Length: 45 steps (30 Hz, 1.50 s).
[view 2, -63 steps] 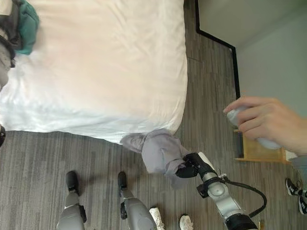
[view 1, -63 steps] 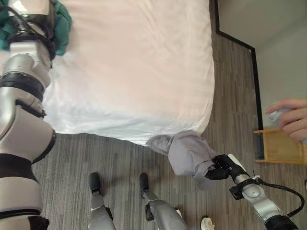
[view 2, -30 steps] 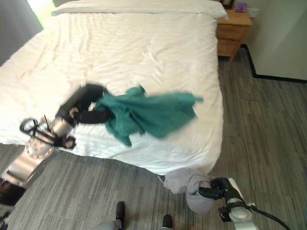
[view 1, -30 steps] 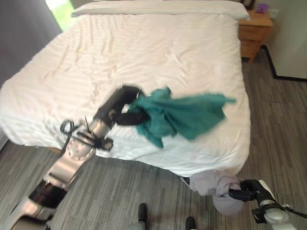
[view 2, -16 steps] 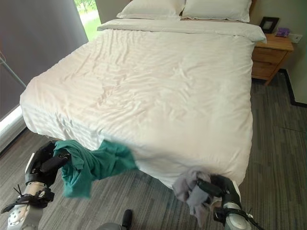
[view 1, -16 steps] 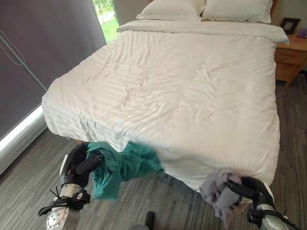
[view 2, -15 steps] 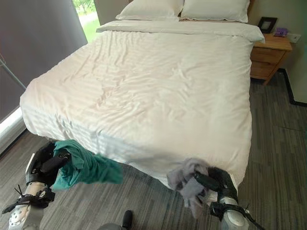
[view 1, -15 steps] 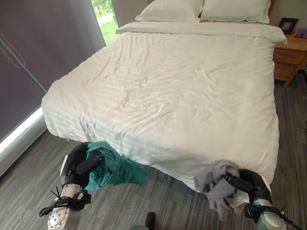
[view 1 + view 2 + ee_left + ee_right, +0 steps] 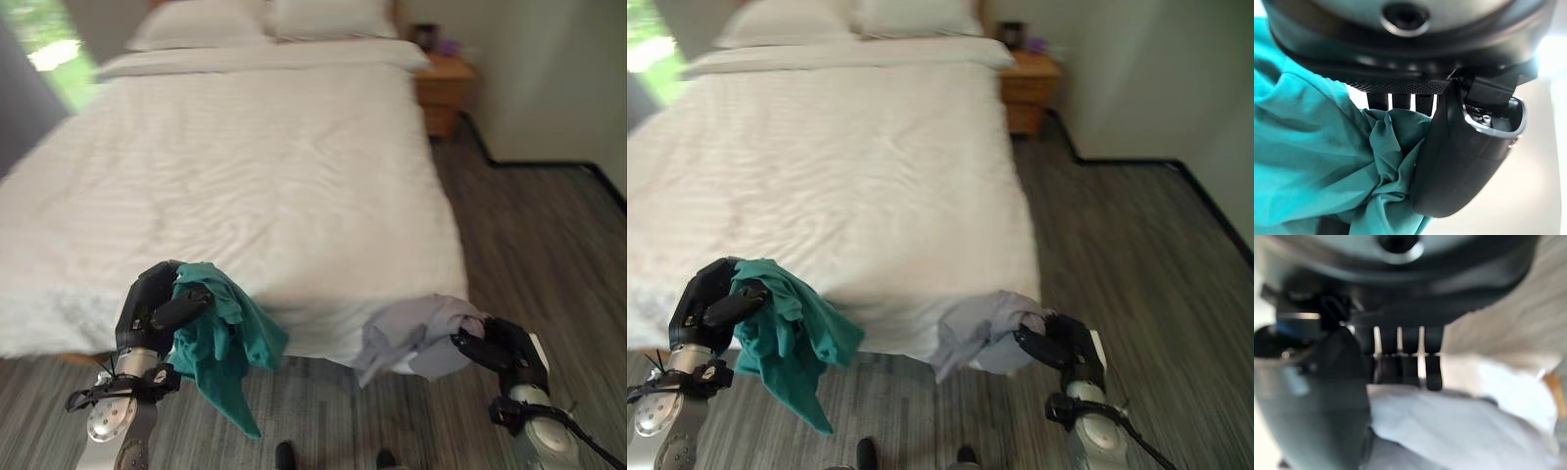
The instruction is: Pick up bed clothes into laundry basket.
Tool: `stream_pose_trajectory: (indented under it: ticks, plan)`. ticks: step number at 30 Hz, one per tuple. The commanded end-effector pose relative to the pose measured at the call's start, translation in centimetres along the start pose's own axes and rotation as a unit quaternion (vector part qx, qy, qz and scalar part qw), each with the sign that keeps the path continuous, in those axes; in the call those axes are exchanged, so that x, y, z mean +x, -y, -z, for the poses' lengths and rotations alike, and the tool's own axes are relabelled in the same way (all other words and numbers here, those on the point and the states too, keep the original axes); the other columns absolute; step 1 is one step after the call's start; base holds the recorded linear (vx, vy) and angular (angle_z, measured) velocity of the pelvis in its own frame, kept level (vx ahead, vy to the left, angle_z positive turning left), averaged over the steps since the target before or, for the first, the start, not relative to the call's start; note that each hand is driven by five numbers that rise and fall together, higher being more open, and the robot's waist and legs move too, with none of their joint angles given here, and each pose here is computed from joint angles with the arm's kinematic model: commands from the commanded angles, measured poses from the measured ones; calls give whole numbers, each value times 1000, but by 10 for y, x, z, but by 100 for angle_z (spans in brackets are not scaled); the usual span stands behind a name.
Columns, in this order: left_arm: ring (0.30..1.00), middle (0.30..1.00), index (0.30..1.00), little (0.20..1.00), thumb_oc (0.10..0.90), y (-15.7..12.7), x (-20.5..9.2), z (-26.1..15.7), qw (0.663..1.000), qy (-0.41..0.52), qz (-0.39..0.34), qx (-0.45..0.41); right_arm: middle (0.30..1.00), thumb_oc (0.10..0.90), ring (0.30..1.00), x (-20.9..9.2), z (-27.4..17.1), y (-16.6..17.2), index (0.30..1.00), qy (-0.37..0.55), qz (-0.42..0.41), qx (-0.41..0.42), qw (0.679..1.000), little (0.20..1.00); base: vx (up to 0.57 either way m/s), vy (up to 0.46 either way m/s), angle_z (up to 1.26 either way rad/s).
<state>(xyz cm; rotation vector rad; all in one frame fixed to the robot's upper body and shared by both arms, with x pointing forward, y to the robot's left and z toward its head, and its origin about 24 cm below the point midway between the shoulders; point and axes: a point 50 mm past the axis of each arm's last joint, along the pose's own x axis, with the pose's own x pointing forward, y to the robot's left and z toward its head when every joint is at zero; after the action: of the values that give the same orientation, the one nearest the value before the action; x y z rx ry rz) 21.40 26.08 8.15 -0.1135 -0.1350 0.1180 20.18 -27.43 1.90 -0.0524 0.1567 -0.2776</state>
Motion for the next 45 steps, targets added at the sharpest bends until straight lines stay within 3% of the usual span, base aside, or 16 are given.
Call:
stream_pose_trajectory:
  ticks: [1, 6, 9, 11, 13, 19, 20, 24, 34, 44, 45]
  plan:
    - [300, 300, 300, 300, 400, 24, 27, -64, 983, 179, 49, -11, 300, 400, 300, 18, -83, -10, 300, 212, 5, 35, 977, 300, -307, 65, -186]
    - [300, 300, 300, 300, 400, 9, 12, -62, 985, 171, 28, -1, 300, 400, 300, 29, -89, -30, 300, 215, -38, 34, 975, 300, -191, -85, -236]
    - [300, 300, 300, 300, 400, 1, 6, -46, 990, 139, -2, -8, 300, 400, 300, 28, -97, -22, 300, 237, -19, 111, 965, 300, -84, -577, -136]
    - [300, 300, 300, 300, 400, 1, 6, -46, 990, 140, -1, -8, 300, 400, 300, 28, -97, -21, 300, 237, -19, 111, 965, 300, -43, -279, -104]
    - [300, 300, 300, 300, 400, 2, 5, -40, 991, 136, -17, -8, 300, 400, 300, 34, -118, -34, 300, 264, -71, 101, 957, 300, -135, -257, -58]
    - [300, 300, 300, 300, 400, -5, -5, -23, 992, 108, -58, -19, 300, 400, 300, 33, -120, -26, 300, 275, -54, 123, 952, 300, 33, -125, -143]
    - [300, 300, 300, 300, 400, -6, -7, -23, 993, 106, -50, -4, 300, 400, 300, 29, -119, -13, 300, 275, -35, 91, 956, 300, 51, 5, -98]
    - [300, 300, 300, 300, 400, -5, -2, -21, 994, 101, -32, -3, 300, 400, 300, 20, -103, 8, 300, 258, 14, 96, 961, 300, 113, 75, -77]
    - [300, 300, 300, 300, 400, 12, 8, 8, 998, 43, -14, -34, 300, 400, 300, 17, -90, 6, 300, 236, 20, 119, 964, 300, 51, 19, -29]
    - [300, 300, 300, 300, 400, 5, 1, 18, 998, 23, -36, -38, 300, 400, 300, 15, -84, 0, 300, 228, 10, 127, 965, 300, 19, -1, -5]
    - [300, 300, 300, 300, 400, 10, 29, 35, 996, -32, -20, 77, 300, 400, 300, 36, -32, -19, 300, 79, -24, 70, 994, 300, 38, -41, -1]
